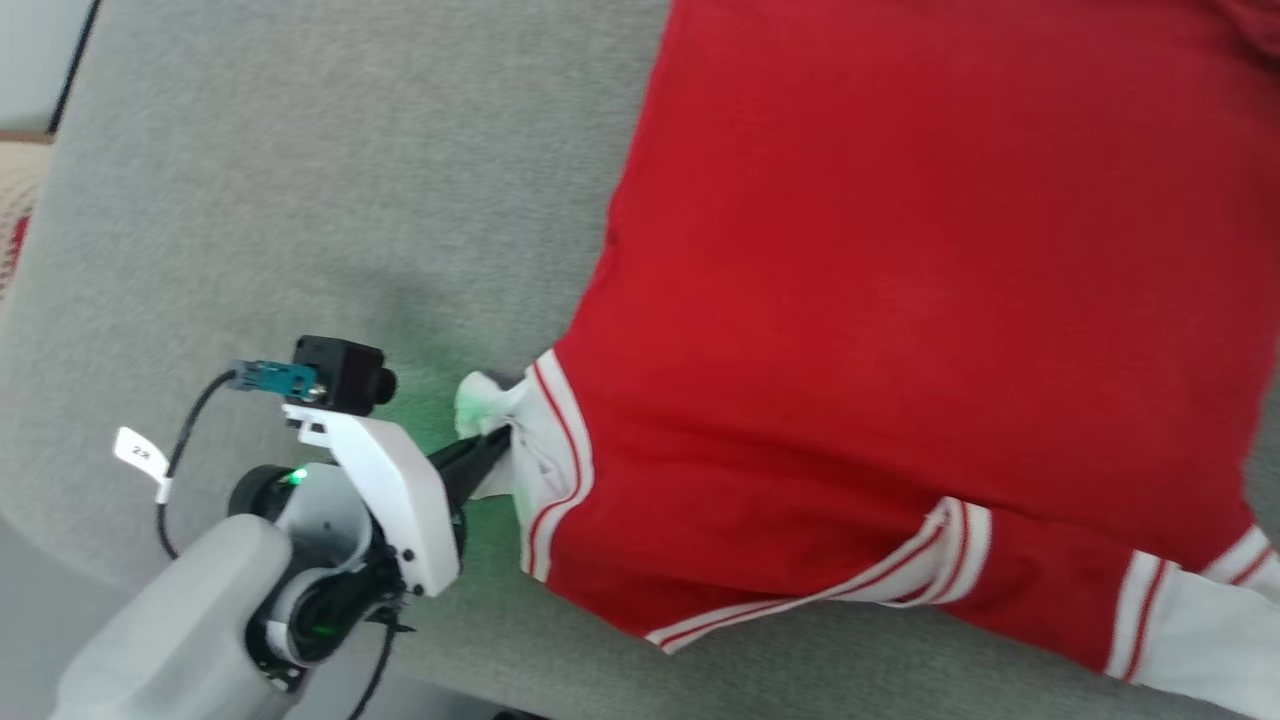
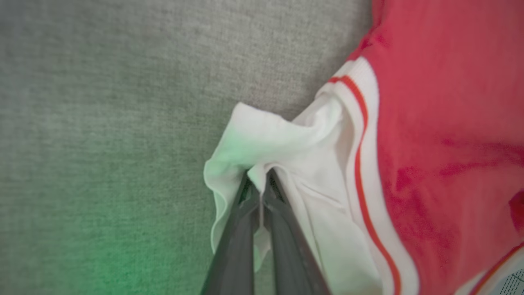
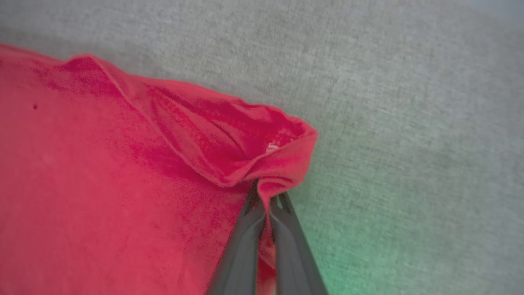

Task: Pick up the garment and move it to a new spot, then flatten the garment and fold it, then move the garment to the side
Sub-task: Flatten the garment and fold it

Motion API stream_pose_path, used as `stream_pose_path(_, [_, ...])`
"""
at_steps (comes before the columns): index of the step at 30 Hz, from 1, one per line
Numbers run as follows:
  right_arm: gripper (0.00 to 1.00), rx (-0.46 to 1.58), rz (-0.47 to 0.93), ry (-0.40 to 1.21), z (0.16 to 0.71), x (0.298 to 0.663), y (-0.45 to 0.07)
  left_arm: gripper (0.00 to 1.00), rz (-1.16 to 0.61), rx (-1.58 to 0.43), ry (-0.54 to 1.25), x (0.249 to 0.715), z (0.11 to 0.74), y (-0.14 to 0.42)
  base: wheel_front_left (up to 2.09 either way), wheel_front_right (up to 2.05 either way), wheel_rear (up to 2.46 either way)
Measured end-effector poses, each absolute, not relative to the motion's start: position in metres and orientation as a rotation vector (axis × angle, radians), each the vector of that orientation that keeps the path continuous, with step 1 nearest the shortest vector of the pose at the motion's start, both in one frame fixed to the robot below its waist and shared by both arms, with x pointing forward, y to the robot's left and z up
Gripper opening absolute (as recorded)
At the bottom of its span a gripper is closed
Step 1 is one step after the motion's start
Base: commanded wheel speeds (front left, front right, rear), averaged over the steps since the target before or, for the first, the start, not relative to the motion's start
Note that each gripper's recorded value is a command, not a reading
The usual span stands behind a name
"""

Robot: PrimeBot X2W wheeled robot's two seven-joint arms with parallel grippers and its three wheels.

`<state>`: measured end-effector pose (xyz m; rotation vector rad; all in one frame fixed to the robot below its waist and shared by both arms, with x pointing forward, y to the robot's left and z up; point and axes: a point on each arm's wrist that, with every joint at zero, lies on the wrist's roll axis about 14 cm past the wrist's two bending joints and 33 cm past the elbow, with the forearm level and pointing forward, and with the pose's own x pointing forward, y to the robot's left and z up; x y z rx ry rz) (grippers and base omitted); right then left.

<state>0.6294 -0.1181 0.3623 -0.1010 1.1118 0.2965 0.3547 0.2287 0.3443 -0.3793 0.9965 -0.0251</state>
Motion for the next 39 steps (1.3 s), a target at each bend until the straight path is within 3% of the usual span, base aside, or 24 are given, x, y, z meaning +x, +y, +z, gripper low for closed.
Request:
stream_pose_path(6, [0.00,-0.161,0.345,1.034,0.381,0.617,-0.122,0.00,-0.034,-0.348,0.974,0.366,0.348,0.232,0.00,0.00,0.00])
stream_pose_path(13, [0.00,-0.188,0.417,0.960,0.408,0.577,-0.138,0.00,-0.064,-0.298,0.943,0.386,0.356,0.230,0.00,0.00,0.00])
stream_pose_path(24, [0.00,-0.137,0.449,0.950,0.435,0.480,-0.175,0.00,-0.155,-0.255,0.894,0.413,0.373,0.203,0.00,0.00,0.00])
stream_pose_path(31, [0.00,-0.010,0.393,1.068,0.407,0.406,-0.188,0.00,-0.209,-0.244,0.893,0.420,0.377,0.187,0.00,0.00,0.00])
stream_pose_path(37, [0.00,0.082,0.347,1.110,0.374,0.387,-0.185,0.00,-0.209,-0.241,0.900,0.421,0.375,0.188,0.00,0.00,0.00])
stream_pose_path(38, [0.02,0.091,0.334,1.112,0.369,0.387,-0.188,0.00,-0.210,-0.243,0.901,0.421,0.375,0.187,0.00,0.00,0.00])
stream_pose_path(39, [0.34,0.086,0.328,1.105,0.365,0.388,-0.188,0.00,-0.209,-0.243,0.902,0.421,0.375,0.188,0.00,0.00,0.00])
